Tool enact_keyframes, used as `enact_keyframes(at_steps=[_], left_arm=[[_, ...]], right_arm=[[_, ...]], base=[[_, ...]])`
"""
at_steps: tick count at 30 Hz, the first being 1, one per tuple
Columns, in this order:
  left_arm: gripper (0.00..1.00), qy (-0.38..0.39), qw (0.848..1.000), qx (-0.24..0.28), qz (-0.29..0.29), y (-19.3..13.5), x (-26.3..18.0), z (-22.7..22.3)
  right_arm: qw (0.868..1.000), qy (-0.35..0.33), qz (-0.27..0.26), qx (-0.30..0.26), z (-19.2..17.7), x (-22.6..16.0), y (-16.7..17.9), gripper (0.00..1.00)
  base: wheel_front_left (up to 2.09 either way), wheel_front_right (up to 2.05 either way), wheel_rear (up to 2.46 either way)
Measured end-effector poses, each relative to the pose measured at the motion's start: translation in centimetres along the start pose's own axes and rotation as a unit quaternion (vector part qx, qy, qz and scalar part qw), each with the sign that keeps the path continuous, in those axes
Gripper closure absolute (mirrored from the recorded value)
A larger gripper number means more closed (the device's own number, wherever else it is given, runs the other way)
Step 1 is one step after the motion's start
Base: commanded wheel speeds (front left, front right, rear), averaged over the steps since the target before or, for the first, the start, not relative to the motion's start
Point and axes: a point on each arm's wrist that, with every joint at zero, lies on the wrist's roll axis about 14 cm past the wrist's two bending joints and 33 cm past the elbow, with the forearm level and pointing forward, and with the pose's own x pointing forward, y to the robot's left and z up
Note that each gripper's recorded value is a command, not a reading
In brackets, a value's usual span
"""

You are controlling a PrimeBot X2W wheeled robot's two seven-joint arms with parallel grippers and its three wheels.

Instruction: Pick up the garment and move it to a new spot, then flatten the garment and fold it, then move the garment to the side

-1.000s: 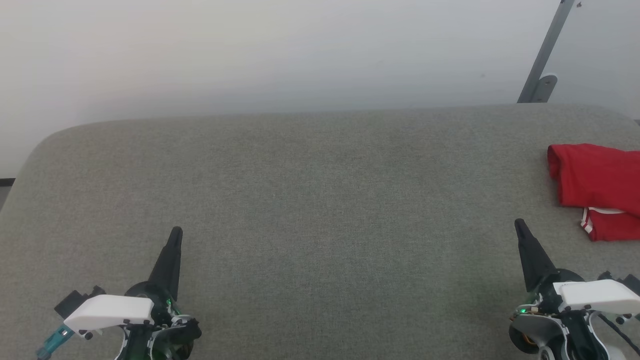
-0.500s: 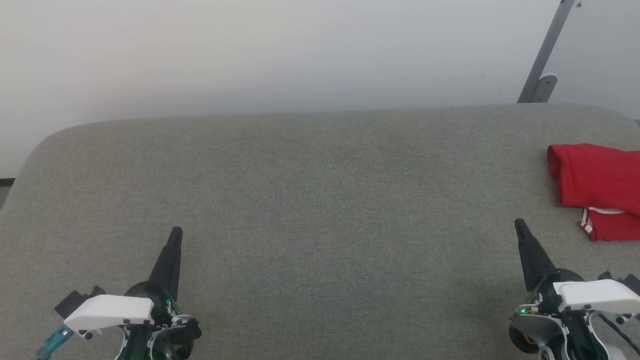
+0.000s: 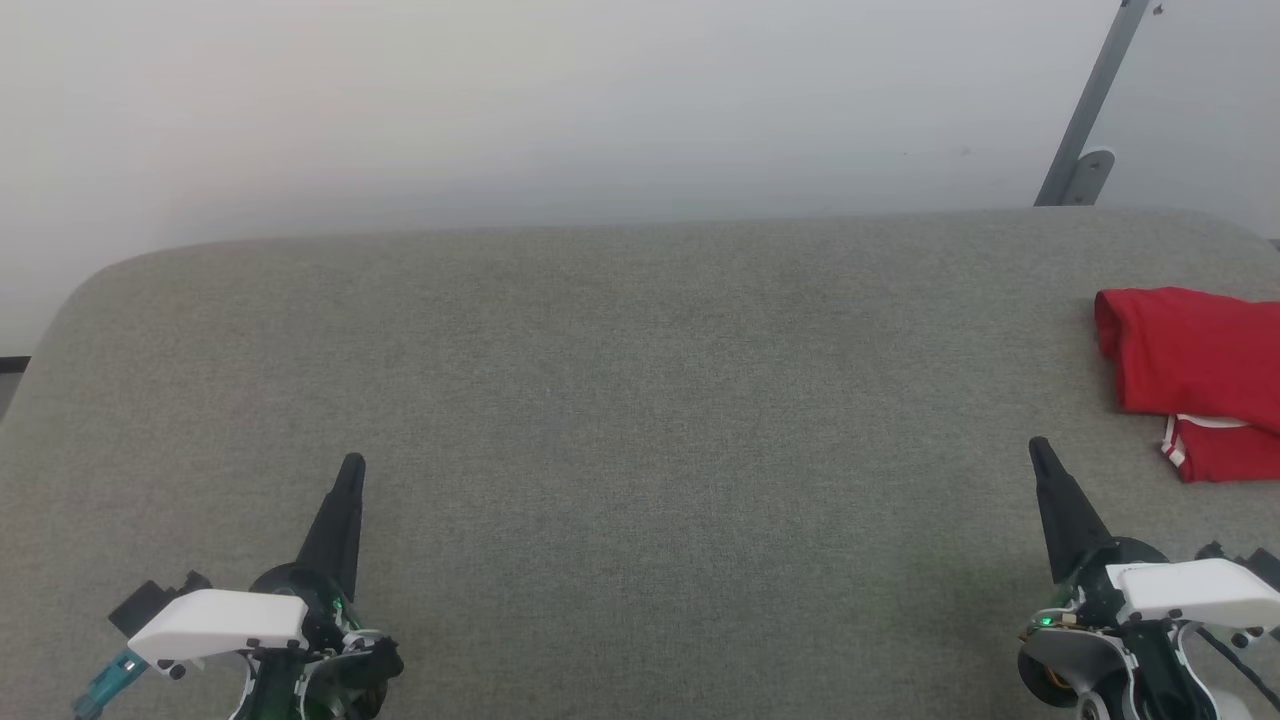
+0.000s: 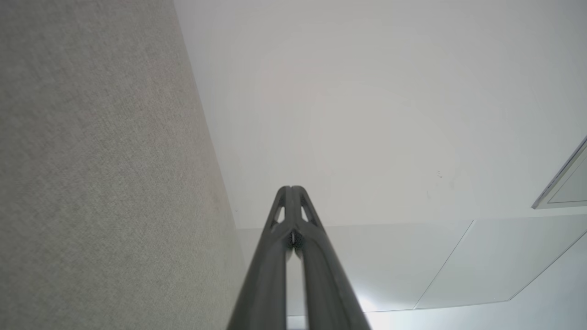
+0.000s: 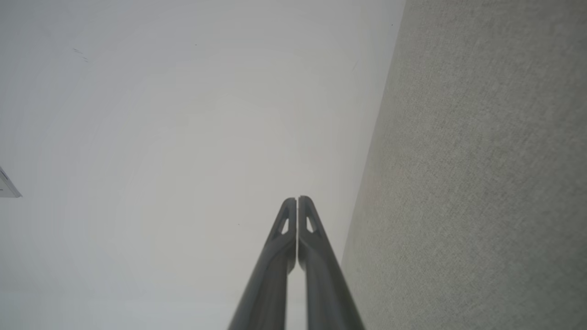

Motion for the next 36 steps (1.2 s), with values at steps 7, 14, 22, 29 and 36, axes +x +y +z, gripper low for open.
enact_keyframes(at_steps=[7,14,22,29,36], left_arm=[[1.00,0.000,1.000,0.000,0.000,-0.01,0.00,0.00],[1.00,0.000,1.000,0.000,0.000,0.00,0.00,0.00],[1.00,0.000,1.000,0.000,0.000,0.00,0.00,0.00],[1.00,0.000,1.000,0.000,0.000,0.00,0.00,0.00],[1.00,0.000,1.000,0.000,0.000,0.00,0.00,0.00]], right_arm=[[1.000,0.000,0.000,0.000,-0.01,0.00,0.01,1.00],[1.000,0.000,0.000,0.000,-0.01,0.00,0.00,1.00],[1.000,0.000,0.000,0.000,-0.01,0.00,0.01,1.00],[1.000,0.000,0.000,0.000,-0.01,0.00,0.01,1.00],[1.000,0.000,0.000,0.000,-0.01,0.00,0.01,1.00]], base=[[0.00,0.00,0.00],[0.00,0.00,0.00],[0.00,0.00,0.00],[0.00,0.00,0.00],[0.00,0.00,0.00]])
